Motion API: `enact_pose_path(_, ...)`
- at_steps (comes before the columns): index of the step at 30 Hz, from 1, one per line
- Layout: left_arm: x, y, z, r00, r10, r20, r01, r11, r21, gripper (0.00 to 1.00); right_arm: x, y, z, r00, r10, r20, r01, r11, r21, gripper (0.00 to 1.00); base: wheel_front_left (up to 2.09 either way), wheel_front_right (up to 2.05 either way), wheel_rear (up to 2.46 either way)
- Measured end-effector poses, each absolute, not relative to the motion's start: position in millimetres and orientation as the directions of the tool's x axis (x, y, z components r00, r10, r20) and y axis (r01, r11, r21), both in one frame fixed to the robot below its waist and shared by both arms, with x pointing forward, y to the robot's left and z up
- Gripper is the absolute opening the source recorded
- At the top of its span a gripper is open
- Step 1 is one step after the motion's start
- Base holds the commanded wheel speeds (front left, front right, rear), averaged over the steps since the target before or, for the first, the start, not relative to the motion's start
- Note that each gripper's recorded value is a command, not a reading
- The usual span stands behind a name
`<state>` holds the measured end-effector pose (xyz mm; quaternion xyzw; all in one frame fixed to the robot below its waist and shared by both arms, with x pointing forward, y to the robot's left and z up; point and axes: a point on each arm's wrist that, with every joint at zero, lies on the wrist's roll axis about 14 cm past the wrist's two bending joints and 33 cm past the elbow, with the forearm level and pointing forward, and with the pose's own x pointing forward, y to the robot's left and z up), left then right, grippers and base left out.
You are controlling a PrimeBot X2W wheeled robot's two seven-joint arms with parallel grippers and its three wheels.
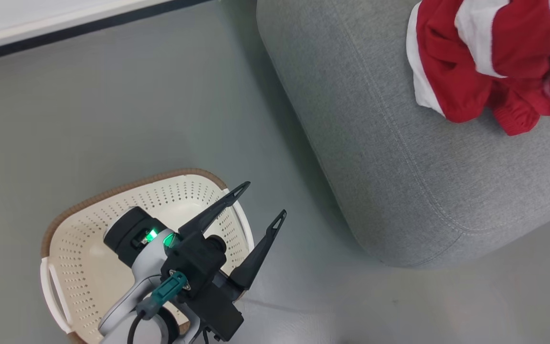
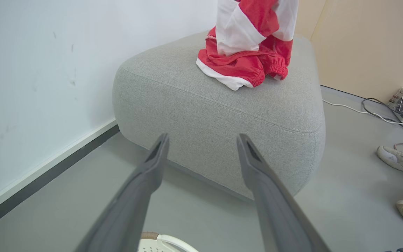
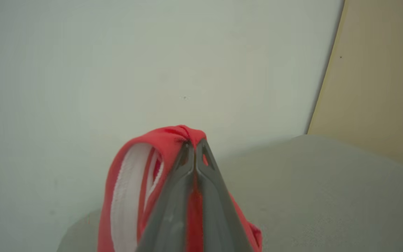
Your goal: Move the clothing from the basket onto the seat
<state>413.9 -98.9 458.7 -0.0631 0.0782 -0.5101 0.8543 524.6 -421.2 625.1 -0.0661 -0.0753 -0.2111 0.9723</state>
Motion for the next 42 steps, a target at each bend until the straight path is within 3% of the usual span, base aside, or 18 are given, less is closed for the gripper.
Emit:
enact_pose_path(13,421.0,-97.9,442.4,0.456,-0.886,-0.088,0.863,0.464,-0.202,1.00,513.6,-418.4,514.9,0.890,-0.447,-0.093,0.443,0.894,-0.062,0.00,0.00,0.00,0.00)
enact_pose_path(14,421.2,-98.3,442.9,0.455,-0.887,-0.086,0.864,0.462,-0.200,1.00,512.8,-418.3,512.7,0.888,-0.449,-0.099,0.445,0.893,-0.061,0.13,0.00,0.00,0.00)
enact_pose_path(15,422.0,-98.8,444.0,0.454,-0.887,-0.083,0.865,0.462,-0.197,1.00,512.1,-419.1,511.9,0.886,-0.452,-0.102,0.448,0.892,-0.062,0.49,0.00,0.00,0.00)
enact_pose_path(16,422.7,-99.0,444.7,0.455,-0.887,-0.081,0.866,0.461,-0.194,1.00,511.5,-419.7,511.5,0.885,-0.454,-0.104,0.449,0.891,-0.062,0.96,0.00,0.00,0.00)
enact_pose_path(17,423.0,-99.0,444.5,0.455,-0.887,-0.081,0.866,0.462,-0.193,1.00,511.2,-420.0,511.4,0.884,-0.454,-0.106,0.450,0.891,-0.062,1.00,0.00,0.00,0.00)
enact_pose_path(42,407.9,-106.1,480.3,0.468,-0.883,-0.023,0.874,0.467,-0.135,1.00,465.2,-386.2,495.2,0.921,-0.348,-0.173,0.341,0.937,-0.071,1.00,0.00,0.00,0.00)
